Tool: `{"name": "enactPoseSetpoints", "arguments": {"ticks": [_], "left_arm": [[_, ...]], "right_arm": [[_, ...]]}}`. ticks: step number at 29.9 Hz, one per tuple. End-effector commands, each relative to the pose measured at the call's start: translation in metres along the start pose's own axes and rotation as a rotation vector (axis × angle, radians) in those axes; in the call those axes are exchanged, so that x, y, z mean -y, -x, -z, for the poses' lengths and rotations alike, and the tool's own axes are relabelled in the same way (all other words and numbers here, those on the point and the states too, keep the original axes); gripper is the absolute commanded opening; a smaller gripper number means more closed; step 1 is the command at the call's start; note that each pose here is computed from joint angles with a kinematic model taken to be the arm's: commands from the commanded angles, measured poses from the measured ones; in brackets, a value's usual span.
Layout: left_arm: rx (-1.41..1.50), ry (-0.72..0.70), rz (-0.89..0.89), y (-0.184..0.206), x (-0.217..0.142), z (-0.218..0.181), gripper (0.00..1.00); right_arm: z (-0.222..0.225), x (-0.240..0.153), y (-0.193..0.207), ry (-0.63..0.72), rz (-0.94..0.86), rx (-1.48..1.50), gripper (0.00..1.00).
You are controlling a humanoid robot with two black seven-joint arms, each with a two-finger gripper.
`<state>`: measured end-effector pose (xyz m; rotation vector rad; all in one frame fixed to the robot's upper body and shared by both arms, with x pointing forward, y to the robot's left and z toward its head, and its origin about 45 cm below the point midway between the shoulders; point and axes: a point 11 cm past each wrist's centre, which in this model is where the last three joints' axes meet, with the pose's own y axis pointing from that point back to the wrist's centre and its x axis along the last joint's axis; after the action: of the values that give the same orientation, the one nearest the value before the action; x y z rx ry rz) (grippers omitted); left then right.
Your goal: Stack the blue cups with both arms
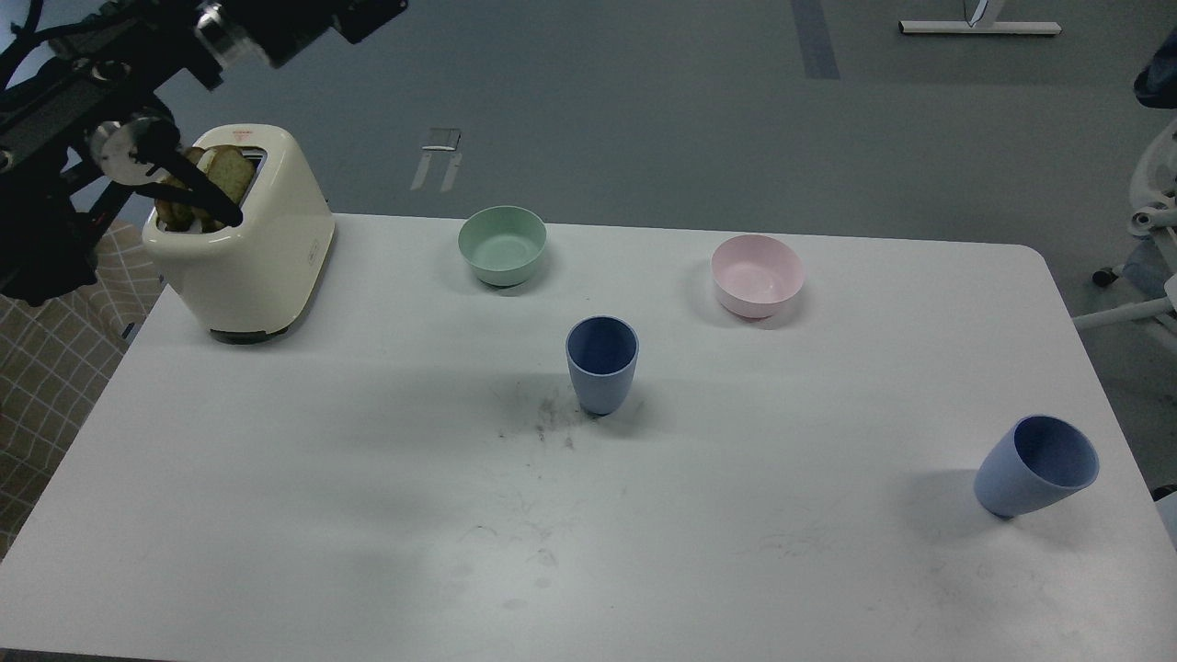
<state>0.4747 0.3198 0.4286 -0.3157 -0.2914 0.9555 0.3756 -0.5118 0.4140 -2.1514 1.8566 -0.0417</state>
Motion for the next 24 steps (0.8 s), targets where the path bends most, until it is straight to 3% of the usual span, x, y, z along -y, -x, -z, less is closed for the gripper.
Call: {"name": "enactPoseSetpoints", "arguments": {"ticks": [1, 11, 16, 24], "left_arm": [[-0.086, 0.106, -0.154, -0.033, -0.033, -0.008, 0.96], [-0.116, 0.075, -0.319, -0.066, -0.086, 0.019, 0.97], [-0.117, 0.057, -0.367, -0.076, -0.095, 0.027, 0.98], [-0.125, 0.040, -0.368, -0.074, -0.098, 0.035, 0.98]], "right_arm": [[0.003, 0.005, 0.018, 0.069, 0.034, -0.232, 1.00], [0.020, -0.017, 0.067, 0.192, 0.188, -0.934, 1.00], [-0.015, -0.038, 0.075, 0.411, 0.333, -1.283, 1.00], [-0.088, -0.063, 0.068, 0.647, 0.500, -1.429, 1.00]]}}
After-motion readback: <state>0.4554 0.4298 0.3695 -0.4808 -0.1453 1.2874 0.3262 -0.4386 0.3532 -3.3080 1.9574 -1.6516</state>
